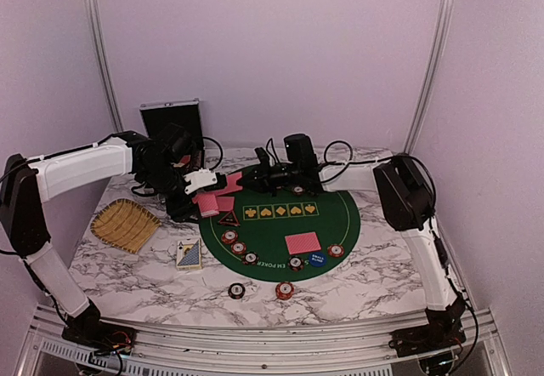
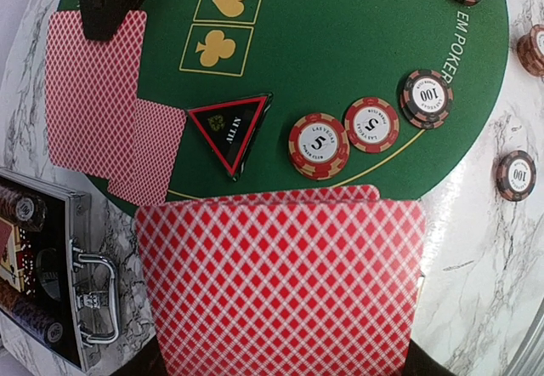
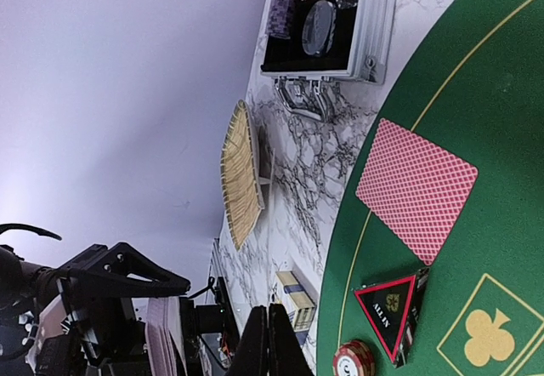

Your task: Distribute texas hold em gaming equipment

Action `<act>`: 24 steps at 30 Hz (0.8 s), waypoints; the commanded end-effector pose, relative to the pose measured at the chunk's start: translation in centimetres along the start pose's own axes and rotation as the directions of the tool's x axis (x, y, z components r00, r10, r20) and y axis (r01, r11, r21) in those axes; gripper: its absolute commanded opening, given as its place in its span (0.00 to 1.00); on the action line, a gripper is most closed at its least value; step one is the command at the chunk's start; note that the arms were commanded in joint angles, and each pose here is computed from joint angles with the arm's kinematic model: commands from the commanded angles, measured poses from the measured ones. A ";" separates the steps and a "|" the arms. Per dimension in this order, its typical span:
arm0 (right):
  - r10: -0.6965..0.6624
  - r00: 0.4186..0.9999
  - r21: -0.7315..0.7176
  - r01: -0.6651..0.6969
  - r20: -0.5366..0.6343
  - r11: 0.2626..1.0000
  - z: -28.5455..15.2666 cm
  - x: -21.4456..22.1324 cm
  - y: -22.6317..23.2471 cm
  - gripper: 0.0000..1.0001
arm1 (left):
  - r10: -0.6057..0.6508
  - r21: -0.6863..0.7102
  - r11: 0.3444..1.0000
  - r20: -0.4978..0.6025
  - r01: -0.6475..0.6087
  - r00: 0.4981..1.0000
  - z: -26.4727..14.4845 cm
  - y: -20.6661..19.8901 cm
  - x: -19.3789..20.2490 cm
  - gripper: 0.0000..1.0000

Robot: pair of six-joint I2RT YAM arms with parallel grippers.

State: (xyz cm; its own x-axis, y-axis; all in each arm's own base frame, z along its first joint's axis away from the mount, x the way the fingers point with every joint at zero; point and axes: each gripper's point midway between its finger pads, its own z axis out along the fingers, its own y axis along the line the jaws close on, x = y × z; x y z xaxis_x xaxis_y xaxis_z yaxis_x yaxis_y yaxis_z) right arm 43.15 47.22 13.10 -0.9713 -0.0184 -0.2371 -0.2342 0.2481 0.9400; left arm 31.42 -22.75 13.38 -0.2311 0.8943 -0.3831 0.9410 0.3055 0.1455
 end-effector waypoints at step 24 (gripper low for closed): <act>-0.039 0.998 0.120 0.032 0.058 0.992 6.2 -1.1 -6.4 0.07 | 0.006 0.010 1.000 0.046 -0.007 0.999 -1.7 -0.3 -0.8 0.00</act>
State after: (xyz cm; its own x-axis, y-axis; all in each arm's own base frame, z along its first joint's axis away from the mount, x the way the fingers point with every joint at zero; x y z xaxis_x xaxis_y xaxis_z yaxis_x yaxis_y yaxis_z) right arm 45.92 50.68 5.52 -0.9667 0.0320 -0.2540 -0.2254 0.3638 0.9038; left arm 31.16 -22.88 13.36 -0.2308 0.8924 -0.3877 0.9445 0.3013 0.1312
